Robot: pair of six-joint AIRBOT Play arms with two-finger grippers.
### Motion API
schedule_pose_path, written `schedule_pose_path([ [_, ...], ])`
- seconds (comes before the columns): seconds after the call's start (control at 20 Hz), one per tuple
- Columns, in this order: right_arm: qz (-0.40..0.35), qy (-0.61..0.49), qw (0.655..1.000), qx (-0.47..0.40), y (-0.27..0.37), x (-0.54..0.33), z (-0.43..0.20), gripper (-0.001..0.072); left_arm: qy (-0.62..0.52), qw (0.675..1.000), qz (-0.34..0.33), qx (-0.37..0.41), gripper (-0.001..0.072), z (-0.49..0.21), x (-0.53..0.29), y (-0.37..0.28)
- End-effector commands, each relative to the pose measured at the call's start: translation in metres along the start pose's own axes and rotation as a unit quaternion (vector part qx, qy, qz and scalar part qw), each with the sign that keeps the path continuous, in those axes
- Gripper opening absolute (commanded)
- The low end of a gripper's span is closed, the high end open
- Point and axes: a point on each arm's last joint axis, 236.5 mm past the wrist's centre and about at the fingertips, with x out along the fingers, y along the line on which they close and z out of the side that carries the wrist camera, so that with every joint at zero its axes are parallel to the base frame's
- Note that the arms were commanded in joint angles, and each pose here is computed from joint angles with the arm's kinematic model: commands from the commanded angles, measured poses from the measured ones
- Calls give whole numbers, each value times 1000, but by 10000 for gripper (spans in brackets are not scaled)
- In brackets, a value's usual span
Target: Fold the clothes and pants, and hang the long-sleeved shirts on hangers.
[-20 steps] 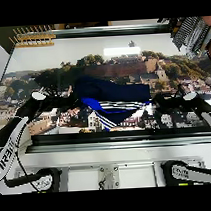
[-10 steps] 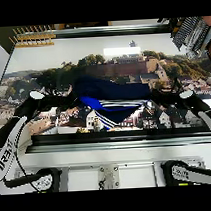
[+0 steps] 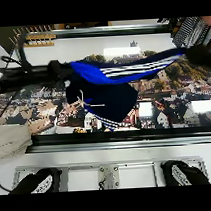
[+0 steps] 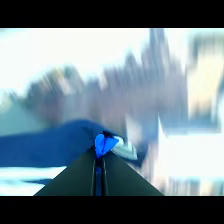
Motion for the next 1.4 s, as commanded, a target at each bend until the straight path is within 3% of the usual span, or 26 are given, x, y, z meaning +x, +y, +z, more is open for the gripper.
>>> schedule_pose_path([
  [0.0,18,-147,985,-86,72,-105,85,4,-74,988,-58,121,17,15,-68,-116],
  [0.3,30,-303,942,-138,135,-219,136,4,-150,954,-141,216,17,-17,-150,-227],
  [0.5,40,-317,940,-120,139,-226,141,3,-144,966,-118,177,17,-28,-156,-221],
  [0.7,74,-280,955,-70,128,-181,143,2,-82,996,7,36,17,-45,-96,-120],
  [0.95,121,-116,985,-36,109,2,92,2,-1,990,117,-76,17,-63,7,21],
  [1.15,65,-103,992,-34,72,169,42,3,-62,974,179,-124,17,-7,53,134],
  [1.25,30,-108,994,-15,40,223,21,7,-74,972,201,-101,17,22,72,178],
  [1.3,27,-96,995,7,29,243,7,95,-76,969,209,-108,17,32,81,198],
  [1.35,28,-87,995,30,22,257,-3,348,-76,966,216,-115,50,42,90,218],
])
